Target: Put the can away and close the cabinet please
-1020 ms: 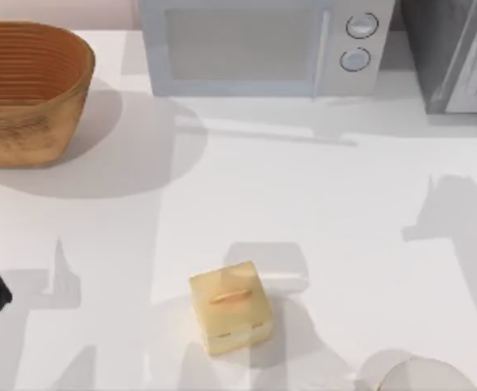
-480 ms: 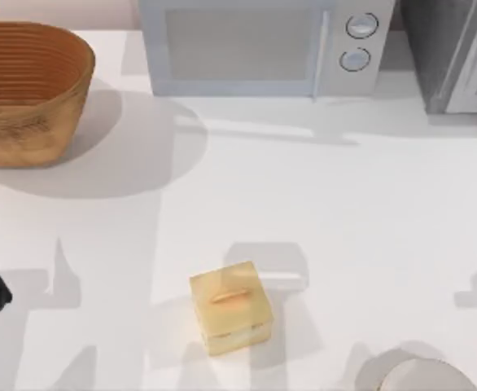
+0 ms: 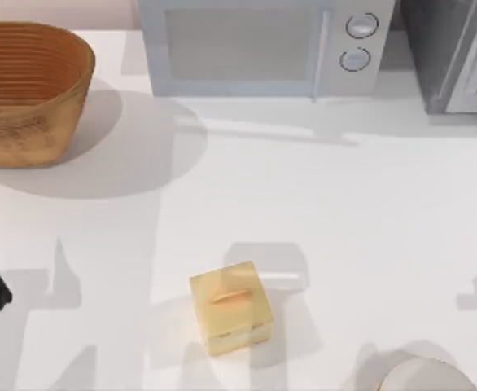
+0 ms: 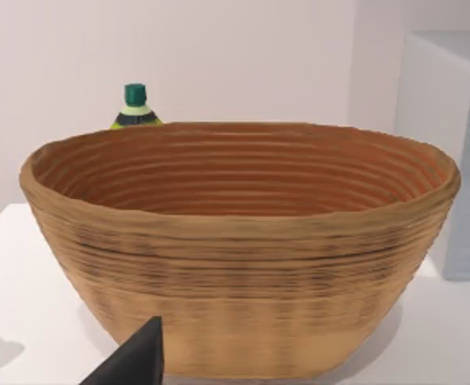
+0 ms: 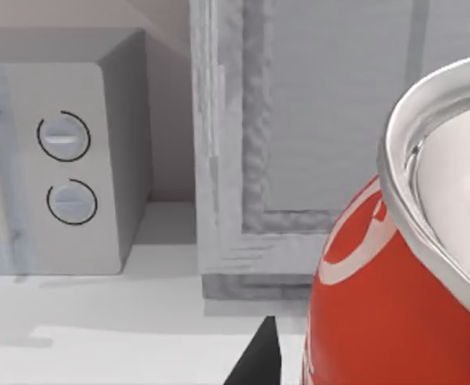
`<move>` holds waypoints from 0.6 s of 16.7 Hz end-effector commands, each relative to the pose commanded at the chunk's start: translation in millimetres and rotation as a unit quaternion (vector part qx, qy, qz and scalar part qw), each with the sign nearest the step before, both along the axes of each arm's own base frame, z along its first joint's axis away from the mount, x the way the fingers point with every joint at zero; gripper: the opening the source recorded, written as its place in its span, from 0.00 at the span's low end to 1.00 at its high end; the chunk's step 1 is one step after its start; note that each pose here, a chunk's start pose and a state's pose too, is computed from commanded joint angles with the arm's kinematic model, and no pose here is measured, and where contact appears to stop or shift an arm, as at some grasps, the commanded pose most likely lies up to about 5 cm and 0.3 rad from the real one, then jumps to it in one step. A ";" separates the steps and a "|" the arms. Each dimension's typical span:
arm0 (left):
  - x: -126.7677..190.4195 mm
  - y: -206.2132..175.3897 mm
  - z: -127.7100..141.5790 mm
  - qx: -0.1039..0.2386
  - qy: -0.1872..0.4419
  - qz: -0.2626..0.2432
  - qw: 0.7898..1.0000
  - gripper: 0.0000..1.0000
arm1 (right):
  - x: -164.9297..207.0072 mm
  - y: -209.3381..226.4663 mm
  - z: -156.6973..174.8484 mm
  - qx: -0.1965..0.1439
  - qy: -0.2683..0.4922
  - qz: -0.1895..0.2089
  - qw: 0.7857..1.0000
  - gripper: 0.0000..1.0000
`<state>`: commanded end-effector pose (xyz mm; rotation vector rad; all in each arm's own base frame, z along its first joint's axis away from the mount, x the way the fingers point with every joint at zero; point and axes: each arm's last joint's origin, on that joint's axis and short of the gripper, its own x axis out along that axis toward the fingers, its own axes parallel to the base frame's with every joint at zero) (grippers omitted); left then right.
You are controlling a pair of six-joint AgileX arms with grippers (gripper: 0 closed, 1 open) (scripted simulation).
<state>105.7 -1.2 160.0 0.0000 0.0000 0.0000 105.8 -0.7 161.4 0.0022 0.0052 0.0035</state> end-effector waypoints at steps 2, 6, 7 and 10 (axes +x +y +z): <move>0.0 0.0 0.0 0.000 0.000 0.000 1.000 1.00 | 0.0 0.8 5.4 0.002 0.010 0.004 1.000 0.00; 0.0 0.0 0.0 0.000 0.000 0.000 1.000 1.00 | 2.0 4.9 31.9 0.010 0.042 0.022 0.999 0.00; 0.0 0.0 0.0 0.000 0.000 0.000 1.000 1.00 | 3.6 6.5 41.8 0.010 0.052 0.029 0.998 0.00; 0.0 0.0 0.0 0.000 0.000 0.000 1.000 1.00 | 13.0 13.3 76.4 0.008 0.085 0.056 0.995 0.00</move>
